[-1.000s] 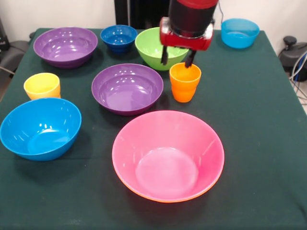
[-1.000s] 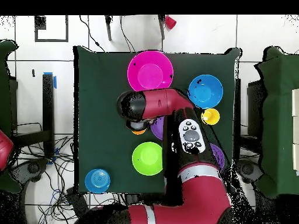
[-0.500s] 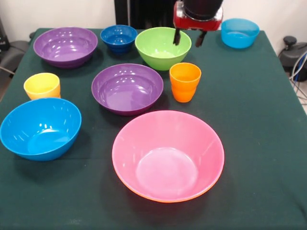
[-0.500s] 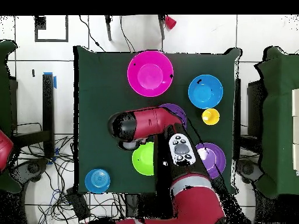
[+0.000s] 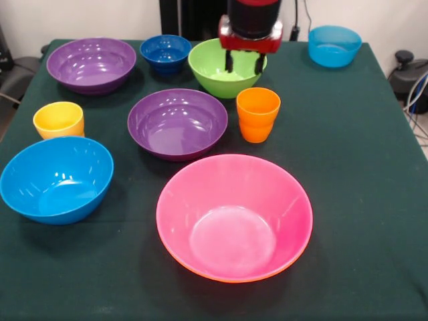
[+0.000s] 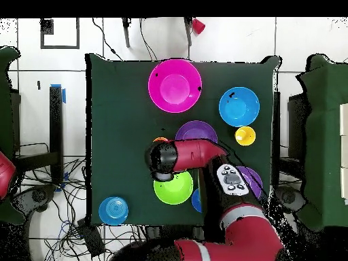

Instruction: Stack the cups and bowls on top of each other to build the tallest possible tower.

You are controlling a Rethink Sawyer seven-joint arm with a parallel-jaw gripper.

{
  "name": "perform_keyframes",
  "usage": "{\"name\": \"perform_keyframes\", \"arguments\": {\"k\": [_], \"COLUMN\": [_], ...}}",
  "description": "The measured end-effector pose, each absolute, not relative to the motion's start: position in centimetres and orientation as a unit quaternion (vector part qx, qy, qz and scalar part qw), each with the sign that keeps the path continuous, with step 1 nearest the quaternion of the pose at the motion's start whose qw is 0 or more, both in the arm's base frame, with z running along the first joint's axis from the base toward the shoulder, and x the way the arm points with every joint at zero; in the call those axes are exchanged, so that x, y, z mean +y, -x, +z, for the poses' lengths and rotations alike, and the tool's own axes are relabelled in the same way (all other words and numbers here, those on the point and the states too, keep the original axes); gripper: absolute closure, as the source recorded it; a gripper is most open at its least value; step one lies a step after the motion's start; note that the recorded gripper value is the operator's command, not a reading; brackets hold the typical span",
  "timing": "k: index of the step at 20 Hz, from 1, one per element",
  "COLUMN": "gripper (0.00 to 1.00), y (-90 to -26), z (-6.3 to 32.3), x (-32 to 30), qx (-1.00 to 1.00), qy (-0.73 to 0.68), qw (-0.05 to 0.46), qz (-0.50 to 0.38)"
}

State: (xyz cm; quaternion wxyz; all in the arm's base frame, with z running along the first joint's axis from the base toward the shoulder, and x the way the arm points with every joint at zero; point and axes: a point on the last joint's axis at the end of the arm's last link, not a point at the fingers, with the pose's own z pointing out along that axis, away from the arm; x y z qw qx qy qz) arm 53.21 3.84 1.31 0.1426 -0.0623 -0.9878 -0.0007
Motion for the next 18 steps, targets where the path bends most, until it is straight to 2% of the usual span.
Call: {"name": "perform_keyframes", "arguments": {"k": [8, 18], "gripper": [0.0, 0.0], "y": [-52.7, -51.5], "z": [-0.5, -0.7], "x": [4.4, 12.1], "qx": [-0.99, -0.991], "qy": [0.06, -0.004], "qw": [0.131, 0.133], "qz": [-0.005, 0.001]}}
